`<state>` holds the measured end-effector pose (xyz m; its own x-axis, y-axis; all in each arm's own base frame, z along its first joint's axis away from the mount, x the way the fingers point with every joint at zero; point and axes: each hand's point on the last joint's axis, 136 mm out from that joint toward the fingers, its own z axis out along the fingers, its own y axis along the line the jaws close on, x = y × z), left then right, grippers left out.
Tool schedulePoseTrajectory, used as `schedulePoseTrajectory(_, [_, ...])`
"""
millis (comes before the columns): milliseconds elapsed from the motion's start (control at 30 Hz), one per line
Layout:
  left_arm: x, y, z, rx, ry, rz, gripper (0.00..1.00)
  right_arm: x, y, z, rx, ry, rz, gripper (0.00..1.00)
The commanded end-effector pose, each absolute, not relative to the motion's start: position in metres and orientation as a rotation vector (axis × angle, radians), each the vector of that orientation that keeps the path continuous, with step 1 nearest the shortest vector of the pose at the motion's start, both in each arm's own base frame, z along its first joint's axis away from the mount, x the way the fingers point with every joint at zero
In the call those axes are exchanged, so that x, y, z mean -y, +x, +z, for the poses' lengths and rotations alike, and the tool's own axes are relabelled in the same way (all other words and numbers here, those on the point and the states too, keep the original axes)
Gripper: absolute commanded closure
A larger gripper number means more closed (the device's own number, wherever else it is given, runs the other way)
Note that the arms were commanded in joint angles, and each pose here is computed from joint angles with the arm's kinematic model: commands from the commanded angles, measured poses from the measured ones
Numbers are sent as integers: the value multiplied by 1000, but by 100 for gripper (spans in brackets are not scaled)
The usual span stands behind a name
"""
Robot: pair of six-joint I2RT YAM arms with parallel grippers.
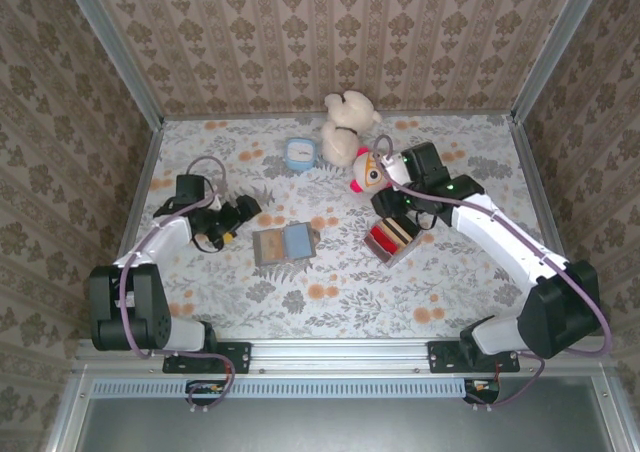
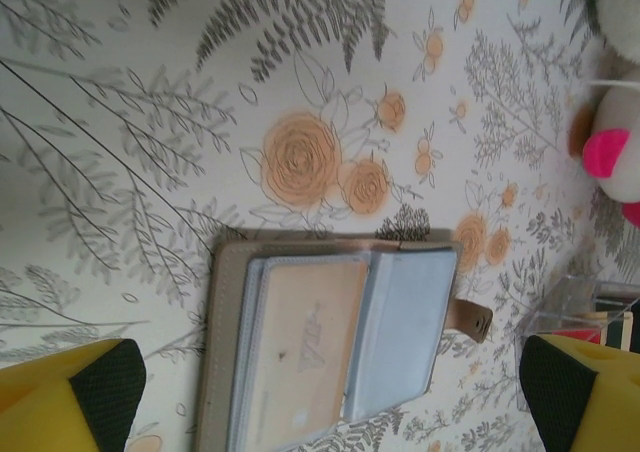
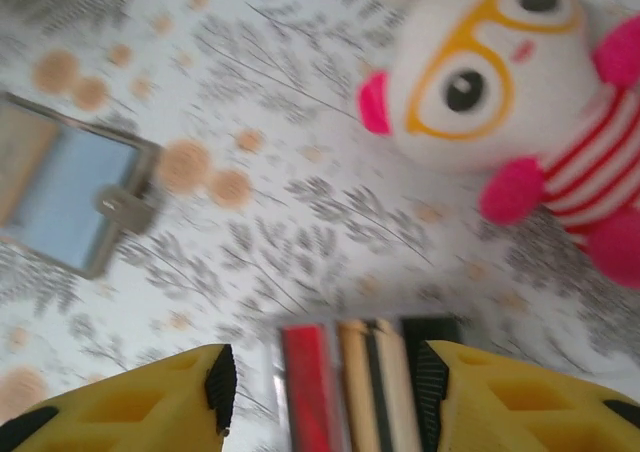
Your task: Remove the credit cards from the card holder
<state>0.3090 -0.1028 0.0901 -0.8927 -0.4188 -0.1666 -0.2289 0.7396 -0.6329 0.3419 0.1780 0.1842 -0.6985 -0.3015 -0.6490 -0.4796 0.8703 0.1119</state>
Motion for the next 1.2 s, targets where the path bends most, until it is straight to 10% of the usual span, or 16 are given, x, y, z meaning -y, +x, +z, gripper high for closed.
schedulePoseTrajectory(0, [115, 306, 90, -2639, -493, -950, 0, -225, 352, 201, -2369, -414, 632, 44])
schedulePoseTrajectory(300, [134, 298, 73, -2715, -417, -928, 2, -318, 353, 163, -2533, -345, 1069, 47])
schedulePoseTrajectory(900, [152, 290, 49, -2806, -404, -947, 23, -371, 341, 73, -2797, -232, 933, 61])
schedulePoseTrajectory(1167, [150, 290, 44, -2843, -436, -909, 15, -370, 338, 58, -2833, -231, 911, 61])
